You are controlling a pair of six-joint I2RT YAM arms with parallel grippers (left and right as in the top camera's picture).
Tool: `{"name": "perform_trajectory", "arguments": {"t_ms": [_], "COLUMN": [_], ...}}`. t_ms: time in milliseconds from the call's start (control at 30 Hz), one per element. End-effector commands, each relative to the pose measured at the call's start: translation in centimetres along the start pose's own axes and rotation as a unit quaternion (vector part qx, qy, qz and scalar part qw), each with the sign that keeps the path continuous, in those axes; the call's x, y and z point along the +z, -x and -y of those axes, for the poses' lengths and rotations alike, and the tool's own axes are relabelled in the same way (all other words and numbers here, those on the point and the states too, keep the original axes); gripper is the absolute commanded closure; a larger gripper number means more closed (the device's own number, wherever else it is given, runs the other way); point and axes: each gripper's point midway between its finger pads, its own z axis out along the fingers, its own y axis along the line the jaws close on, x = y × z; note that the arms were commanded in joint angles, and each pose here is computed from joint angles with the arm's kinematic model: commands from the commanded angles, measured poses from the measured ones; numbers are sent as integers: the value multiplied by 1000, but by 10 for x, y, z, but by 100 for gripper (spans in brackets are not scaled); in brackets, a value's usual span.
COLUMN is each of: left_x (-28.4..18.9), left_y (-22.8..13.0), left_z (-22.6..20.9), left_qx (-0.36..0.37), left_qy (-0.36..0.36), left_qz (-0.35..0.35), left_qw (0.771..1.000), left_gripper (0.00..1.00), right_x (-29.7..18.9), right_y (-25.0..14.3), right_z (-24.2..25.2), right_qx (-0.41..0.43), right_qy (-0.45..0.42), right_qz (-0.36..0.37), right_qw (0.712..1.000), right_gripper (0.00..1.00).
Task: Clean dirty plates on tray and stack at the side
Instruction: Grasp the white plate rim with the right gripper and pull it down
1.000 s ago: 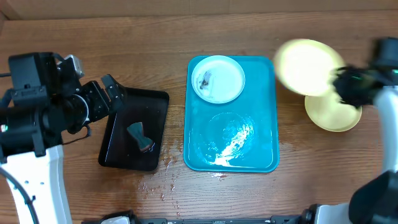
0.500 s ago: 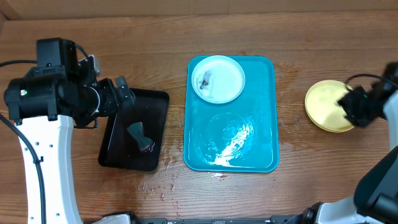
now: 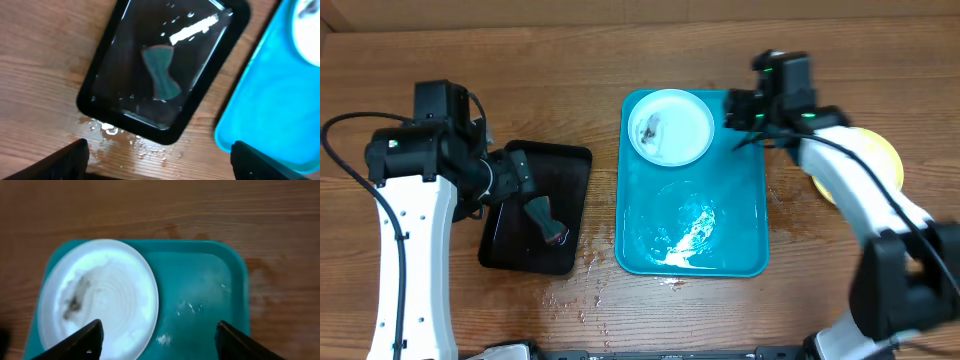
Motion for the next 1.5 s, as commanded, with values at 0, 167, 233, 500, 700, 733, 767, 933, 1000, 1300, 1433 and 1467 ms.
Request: {"name": "perform_trajectory", "arguments": {"t_ms": [0,167,233,500,700,733,767,933,1000,1300,1433,1467], "left_x": [15,42,51,93,123,129,135,169,191,219,184,173], "left_y": [-4,-16,-19,-33,-40,-41,-43,-52,-58,-53,-21,-12], "left_z": [-7,-4,-5,4,-9,-11,-13,-12,-5,8,25,31], "left_qx": [13,10,9,41,43,35,18,-26,-26,-23,-1,11], "left_qy": [27,10,8,9,70,72,75,58,38,30,19,12], "left_qz": [-8,-35,-41,-48,-27,-25,-23,-30,-54,-110,-94,-88], "left_qw": [1000,999,999,998,996,997,997,998,997,993,995,996], "left_gripper": [8,9,9,10,9,10,10,27,31,96,96,96], "right_x": [40,79,86,51,-24,-34,-44,-55,-50,-28,-18,-15], "right_y": [-20,-48,-56,-46,-36,-40,-49,-102,-128,-169,-185,-188], "right_z": [0,0,3,-3,-14,-16,-17,-13,-10,-10,-7,-6], "right_qx": [-24,-31,-27,3,21,29,36,69,76,64,33,33], "right_qy": [-26,-28,-31,-17,-14,-15,-18,-44,-54,-25,-8,-6], "right_qz": [-19,-49,-60,-76,-77,-84,-102,-201,-231,-251,-249,-246], "right_qw": [999,998,997,997,997,996,994,976,968,965,968,969], "right_gripper": [23,41,72,96,96,96,96,96,96,96,96,96]}}
